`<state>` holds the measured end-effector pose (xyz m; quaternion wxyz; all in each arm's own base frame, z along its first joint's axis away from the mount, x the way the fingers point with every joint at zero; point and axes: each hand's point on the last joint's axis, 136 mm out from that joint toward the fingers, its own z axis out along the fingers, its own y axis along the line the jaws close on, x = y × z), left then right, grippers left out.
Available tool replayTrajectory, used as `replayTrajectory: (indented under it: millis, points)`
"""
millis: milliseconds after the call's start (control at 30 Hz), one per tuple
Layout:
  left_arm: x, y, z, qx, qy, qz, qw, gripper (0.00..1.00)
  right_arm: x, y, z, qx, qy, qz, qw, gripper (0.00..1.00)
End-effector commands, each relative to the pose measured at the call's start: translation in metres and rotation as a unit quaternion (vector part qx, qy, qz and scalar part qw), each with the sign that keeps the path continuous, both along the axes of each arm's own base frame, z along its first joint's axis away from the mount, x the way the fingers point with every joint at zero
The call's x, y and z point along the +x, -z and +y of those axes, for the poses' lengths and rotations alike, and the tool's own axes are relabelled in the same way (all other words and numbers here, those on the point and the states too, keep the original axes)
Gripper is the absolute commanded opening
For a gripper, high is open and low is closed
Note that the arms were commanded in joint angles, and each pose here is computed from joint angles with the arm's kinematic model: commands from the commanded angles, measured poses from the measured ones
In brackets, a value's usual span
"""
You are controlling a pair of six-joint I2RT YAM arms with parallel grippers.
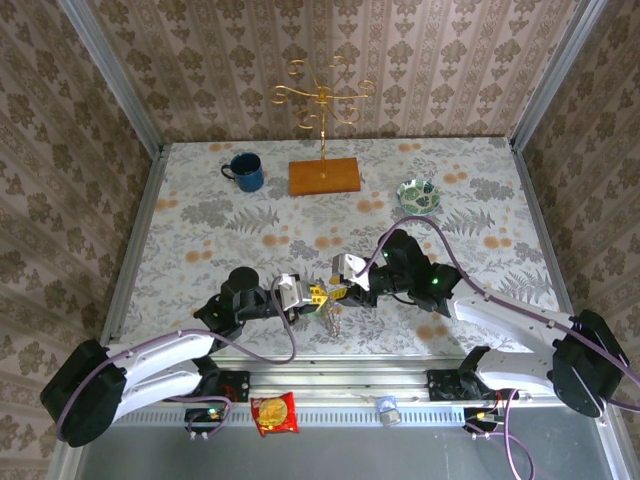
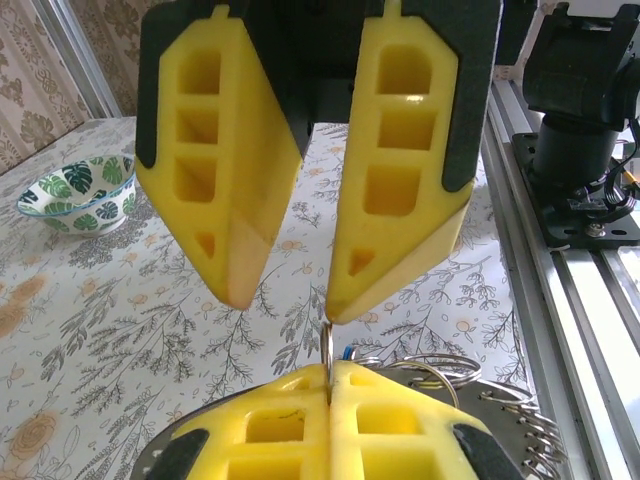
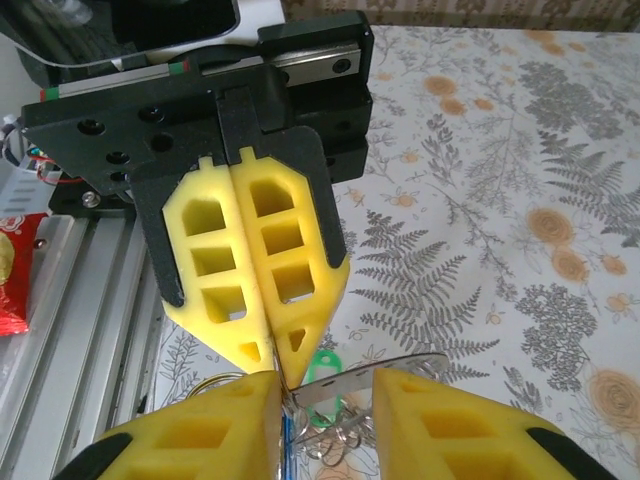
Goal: Put the keys on the keyring
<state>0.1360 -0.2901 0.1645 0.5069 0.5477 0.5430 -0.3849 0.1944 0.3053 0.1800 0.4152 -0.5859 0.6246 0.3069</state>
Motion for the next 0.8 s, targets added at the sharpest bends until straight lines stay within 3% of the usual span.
replayTrajectory:
  millis: [0,400,567,633,667,767]
  points:
    - [-0.004,-0.013,-0.001,-0.024,0.015,-0.026,0.999,0.0,-0.005,-0.007,0.006,0.001,-0.027,0.003,1.0,0.29]
    - [-0.004,-0.015,-0.001,-0.03,0.016,-0.029,0.999,0.0,-0.002,0.01,0.006,-0.03,-0.029,0.018,0.999,0.19]
    - [-0.004,-0.015,-0.002,-0.03,0.016,-0.027,0.999,0.0,-0.002,0.007,0.01,-0.029,-0.04,0.018,0.999,0.0]
    - [-0.001,-0.016,-0.001,-0.029,0.009,-0.029,0.999,0.0,-0.003,0.004,0.01,-0.026,-0.045,0.012,0.999,0.0]
    - [0.001,-0.016,0.0,-0.026,0.001,-0.029,0.999,0.02,-0.003,0.002,0.01,-0.027,-0.047,0.008,0.999,0.0]
    - [0.01,-0.013,0.002,-0.004,-0.024,-0.025,0.999,0.25,-0.003,0.0,0.007,-0.037,-0.045,-0.001,0.998,0.0]
